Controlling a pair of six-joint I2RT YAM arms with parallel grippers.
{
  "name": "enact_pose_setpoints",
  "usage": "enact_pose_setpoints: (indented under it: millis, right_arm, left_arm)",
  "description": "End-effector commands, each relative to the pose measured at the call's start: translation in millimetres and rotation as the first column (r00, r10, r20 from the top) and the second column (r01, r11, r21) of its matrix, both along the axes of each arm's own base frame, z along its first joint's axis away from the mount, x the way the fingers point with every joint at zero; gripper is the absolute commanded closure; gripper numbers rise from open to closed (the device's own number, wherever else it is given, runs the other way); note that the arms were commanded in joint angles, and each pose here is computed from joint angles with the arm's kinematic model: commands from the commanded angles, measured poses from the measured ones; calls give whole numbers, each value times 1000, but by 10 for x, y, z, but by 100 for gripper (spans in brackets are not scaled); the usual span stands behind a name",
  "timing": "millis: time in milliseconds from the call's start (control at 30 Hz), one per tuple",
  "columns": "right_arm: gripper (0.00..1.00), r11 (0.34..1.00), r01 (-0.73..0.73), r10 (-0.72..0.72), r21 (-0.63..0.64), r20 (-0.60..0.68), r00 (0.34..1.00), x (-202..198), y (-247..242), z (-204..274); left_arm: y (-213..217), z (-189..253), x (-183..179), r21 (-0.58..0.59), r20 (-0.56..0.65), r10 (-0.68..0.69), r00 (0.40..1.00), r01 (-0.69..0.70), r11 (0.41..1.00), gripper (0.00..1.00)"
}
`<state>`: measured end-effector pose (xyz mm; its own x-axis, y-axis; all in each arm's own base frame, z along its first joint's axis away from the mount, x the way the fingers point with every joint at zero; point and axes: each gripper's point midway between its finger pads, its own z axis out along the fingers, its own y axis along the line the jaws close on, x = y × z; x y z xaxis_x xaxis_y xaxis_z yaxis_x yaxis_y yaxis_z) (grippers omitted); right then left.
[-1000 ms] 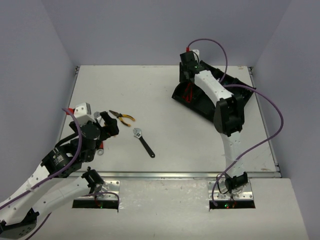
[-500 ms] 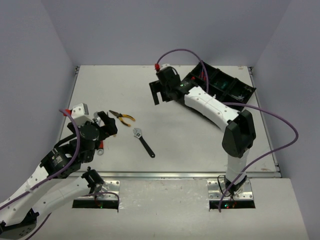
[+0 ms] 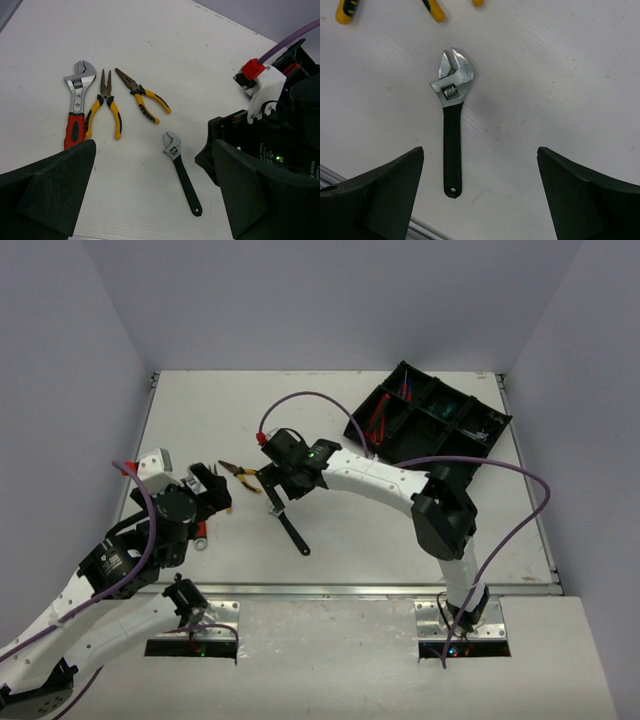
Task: Sort the tools into containers
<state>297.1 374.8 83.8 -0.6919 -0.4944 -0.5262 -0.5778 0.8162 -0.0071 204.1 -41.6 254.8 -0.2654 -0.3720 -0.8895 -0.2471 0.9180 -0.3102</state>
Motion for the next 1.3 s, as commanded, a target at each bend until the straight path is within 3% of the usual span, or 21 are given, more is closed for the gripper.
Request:
enact_pose_setpoints:
  millis: [0,133,300,500,800,1100,1267]
  right_arm:
    - [8,993,-58,54,103,41,998,66,375,160]
    - [45,976,-175,159,131,120,980,226,658,94]
    - [54,975,-210,183,79,261,948,609,828,55]
    - [66,975,-206,171,86,310,935,1074,981,-209]
    - [62,964,-238,192,116,317,929,1420,1017,-426]
    - [62,895,-379,363,236,110,925,1006,1096,-745]
    - [62,903,-394,381,173,102,919,1066,1076,-895]
  left_arm:
    - [17,72,27,-17,24,21,999,-20,1000,0]
    - [14,64,27,-16,22,18,1000,-18,1000,0]
    - [-4,61,32,-14,21,10,1000,-9,1000,0]
    - [-21,49,37,-9,16,2,1000,-1,1000,0]
    - [-59,67,44,-13,23,-22,999,22,1000,0]
    - [-124,22,80,10,3,-45,999,45,999,0]
    - [-139,9,85,15,-2,-53,999,53,998,0]
